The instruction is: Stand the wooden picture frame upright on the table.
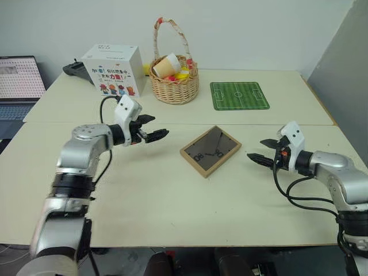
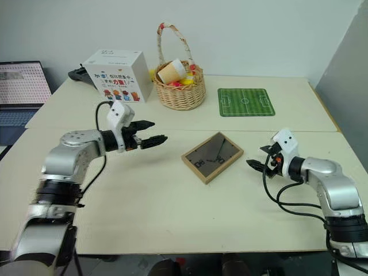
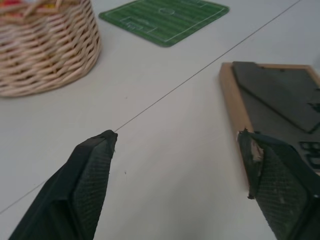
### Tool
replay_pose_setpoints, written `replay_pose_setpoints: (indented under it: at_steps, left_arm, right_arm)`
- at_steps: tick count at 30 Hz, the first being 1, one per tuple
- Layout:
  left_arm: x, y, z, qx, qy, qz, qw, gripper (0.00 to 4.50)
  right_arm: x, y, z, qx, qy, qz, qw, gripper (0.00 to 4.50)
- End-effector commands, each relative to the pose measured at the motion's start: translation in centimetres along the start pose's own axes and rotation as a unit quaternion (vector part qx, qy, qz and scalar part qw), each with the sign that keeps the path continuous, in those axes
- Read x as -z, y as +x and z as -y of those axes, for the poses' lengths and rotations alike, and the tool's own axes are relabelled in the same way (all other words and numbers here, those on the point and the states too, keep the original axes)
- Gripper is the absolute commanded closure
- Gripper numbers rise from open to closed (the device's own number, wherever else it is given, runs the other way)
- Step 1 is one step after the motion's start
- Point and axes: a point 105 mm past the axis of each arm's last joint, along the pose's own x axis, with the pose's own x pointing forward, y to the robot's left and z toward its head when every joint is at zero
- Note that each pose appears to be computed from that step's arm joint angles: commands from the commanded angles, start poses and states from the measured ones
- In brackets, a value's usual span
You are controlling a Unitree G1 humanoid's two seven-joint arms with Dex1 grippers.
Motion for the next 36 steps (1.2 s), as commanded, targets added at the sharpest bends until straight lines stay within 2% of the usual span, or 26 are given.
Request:
replay_pose_setpoints:
  at_steps: [1, 6, 7, 12, 13, 16, 19, 23, 31, 36]
  left_arm:
    - [-0.9, 2.5, 0.0, -0.014, 0.013, 0.010, 1.000, 1.29]
    - [-0.8, 5.3, 1.6, 0.015, 0.010, 0.004, 1.000, 2.38]
    - [-0.6, 5.9, 2.2, 0.029, 0.012, -0.002, 1.000, 2.63]
    - [0.3, 7.6, 3.9, 0.067, 0.021, -0.018, 0.997, 3.63]
    - [0.4, 7.9, 4.3, 0.073, 0.018, -0.019, 0.997, 3.86]
    - [1.2, 8.7, 5.5, 0.094, 0.012, -0.028, 0.995, 4.43]
    - [2.1, 9.0, 6.5, 0.108, 0.024, -0.042, 0.993, 4.43]
    - [2.1, 8.6, 7.3, 0.125, 0.020, -0.029, 0.992, 4.43]
    - [3.2, 4.9, 8.5, 0.119, 0.021, -0.035, 0.992, 4.43]
    - [4.6, 2.8, 9.5, 0.091, 0.022, -0.051, 0.994, 4.43]
  right_arm:
    - [-0.9, -0.4, -0.5, 0.056, 0.009, 0.023, 0.998, 1.69]
    - [0.3, 0.5, -1.5, 0.085, 0.019, 0.002, 0.996, 2.89]
    - [0.6, 0.9, -1.9, 0.085, 0.020, -0.003, 0.996, 3.27]
    - [1.3, 2.2, -3.2, 0.082, 0.035, -0.015, 0.996, 4.40]
    - [1.4, 2.6, -3.6, 0.076, 0.041, -0.016, 0.996, 4.50]
    - [1.5, 3.9, -5.0, 0.047, 0.056, -0.017, 0.997, 4.50]
    - [1.3, 5.1, -5.8, 0.034, 0.044, -0.019, 0.998, 4.50]
    - [0.2, 6.8, -5.9, 0.031, 0.047, -0.005, 0.998, 4.50]
    - [0.3, 7.2, -6.0, 0.016, 0.022, -0.013, 1.000, 4.50]
    - [0.8, 7.0, -7.6, -0.032, -0.057, -0.029, 0.997, 4.50]
